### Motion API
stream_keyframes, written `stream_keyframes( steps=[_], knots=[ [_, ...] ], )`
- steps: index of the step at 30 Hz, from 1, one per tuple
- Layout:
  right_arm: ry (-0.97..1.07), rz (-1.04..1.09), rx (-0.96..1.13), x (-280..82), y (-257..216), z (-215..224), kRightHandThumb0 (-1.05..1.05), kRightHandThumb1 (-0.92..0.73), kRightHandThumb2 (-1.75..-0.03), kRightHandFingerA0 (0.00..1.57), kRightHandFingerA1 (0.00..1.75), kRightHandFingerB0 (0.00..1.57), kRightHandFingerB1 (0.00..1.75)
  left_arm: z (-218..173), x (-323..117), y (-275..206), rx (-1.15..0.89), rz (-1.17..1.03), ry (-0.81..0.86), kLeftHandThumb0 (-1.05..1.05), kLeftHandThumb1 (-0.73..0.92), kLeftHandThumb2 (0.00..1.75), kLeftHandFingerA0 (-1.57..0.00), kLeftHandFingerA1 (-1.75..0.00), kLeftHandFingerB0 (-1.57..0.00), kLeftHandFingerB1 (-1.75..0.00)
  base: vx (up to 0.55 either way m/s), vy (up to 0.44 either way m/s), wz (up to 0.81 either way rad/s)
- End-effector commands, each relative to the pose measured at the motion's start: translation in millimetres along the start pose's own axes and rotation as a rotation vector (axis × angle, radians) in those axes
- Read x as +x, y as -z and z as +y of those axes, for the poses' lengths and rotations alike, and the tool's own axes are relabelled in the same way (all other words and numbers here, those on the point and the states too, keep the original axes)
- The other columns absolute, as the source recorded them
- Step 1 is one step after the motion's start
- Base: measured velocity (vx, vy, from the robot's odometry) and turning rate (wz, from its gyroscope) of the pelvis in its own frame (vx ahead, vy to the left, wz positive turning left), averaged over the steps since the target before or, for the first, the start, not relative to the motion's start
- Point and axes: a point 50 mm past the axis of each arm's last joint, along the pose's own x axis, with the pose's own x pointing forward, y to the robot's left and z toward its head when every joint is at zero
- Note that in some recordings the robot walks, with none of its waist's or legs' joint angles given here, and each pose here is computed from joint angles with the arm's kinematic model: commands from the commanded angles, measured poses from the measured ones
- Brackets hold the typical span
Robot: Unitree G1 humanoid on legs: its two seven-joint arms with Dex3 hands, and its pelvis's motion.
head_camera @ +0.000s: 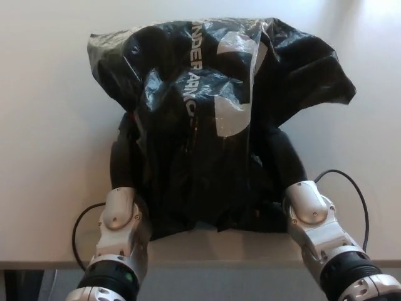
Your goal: A plastic bag is kept in the middle of the desk and the robot uses both its hands to grab the bag from the left and right and brings its hands close together to compress the bag
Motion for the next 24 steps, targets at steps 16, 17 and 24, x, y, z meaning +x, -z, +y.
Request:
stream_keyframes(
  steps=[16, 17, 24],
  knots=[
    [-0.027, -0.164, -0.086, -1.1, -20.6, 4.7, -0.82, -0.74, -1.16, 0.06, 0.49, 0.0, 0.32, -22.7, -2.4, -12.3, 0.142, -0.135, 0.038, -0.56, 0.92, 1.06, 0.0, -0.12, 0.0, -0.17, 0.0, 0.0, 0.0],
    [-0.026, -0.162, -0.081, -1.3, -19.9, 4.4, -0.81, -0.74, -1.16, 0.07, 0.49, 0.01, 0.32, -22.6, -2.8, -12.0, 0.14, -0.138, 0.038, -0.66, 0.91, 1.22, 0.0, -0.2, 0.0, -0.2, 0.0, 0.0, 0.0],
    [0.001, -0.168, -0.088, -2.9, -19.2, -11.7, -0.77, -0.69, -1.12, 0.13, 0.51, 0.0, 0.37, -1.0, -0.5, -15.5, 0.115, -0.108, 0.014, -0.67, 0.92, 1.25, -0.03, -0.32, -0.02, -0.21, 0.0, 0.0, 0.0]
  ],
)
